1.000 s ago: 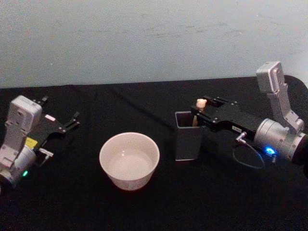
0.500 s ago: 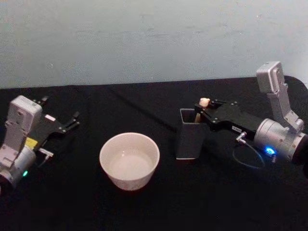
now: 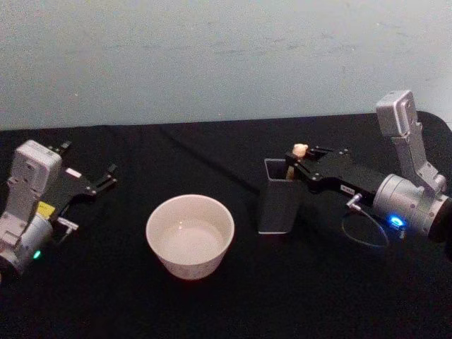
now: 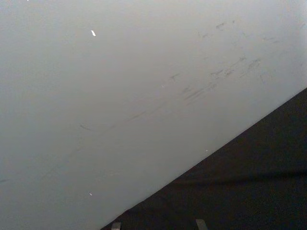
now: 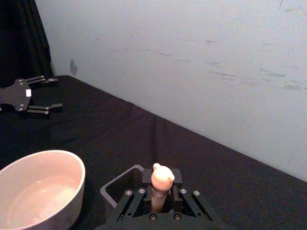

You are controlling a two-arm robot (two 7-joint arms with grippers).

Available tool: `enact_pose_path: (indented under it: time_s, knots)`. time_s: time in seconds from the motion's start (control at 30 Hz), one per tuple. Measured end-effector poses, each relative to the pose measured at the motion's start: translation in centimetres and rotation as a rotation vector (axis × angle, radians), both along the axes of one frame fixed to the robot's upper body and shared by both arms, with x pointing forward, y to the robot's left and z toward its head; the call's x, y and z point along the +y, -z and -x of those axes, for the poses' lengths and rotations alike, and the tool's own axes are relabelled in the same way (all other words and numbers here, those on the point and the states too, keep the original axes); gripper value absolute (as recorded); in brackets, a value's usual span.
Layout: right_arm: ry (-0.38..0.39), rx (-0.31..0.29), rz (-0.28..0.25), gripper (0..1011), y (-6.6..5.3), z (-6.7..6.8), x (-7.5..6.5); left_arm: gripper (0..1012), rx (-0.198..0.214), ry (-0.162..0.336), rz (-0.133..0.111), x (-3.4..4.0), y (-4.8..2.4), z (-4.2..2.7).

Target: Pick up the stirring spoon with one hand, stir inside the cup, then place it back in its original position.

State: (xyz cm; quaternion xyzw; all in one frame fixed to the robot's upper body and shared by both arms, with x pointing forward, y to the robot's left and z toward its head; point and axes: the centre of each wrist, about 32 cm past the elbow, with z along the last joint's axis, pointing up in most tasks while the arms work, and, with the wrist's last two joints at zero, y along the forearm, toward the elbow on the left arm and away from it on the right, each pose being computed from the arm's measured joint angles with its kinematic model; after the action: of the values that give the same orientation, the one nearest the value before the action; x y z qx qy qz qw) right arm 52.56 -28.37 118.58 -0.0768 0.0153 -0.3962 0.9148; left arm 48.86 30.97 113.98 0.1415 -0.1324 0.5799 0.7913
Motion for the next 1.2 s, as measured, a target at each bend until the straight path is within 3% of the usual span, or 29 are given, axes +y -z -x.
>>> enact_pose_path:
  time_s: [0.57, 0.97, 1.2]
  knots:
    - [0.010, 0.092, -0.066, 226, -2.8, 1.0, -0.4, 1001, 0.000, 0.000, 0.000, 0.00, 0.00, 0.00]
    - [0.048, 0.044, -0.106, 227, -4.1, 1.1, -0.5, 1001, 0.000, 0.000, 0.000, 0.00, 0.00, 0.00]
    - [0.062, 0.006, -0.146, 227, -5.5, 1.1, -0.6, 1001, 0.000, 0.000, 0.000, 0.00, 0.00, 0.00]
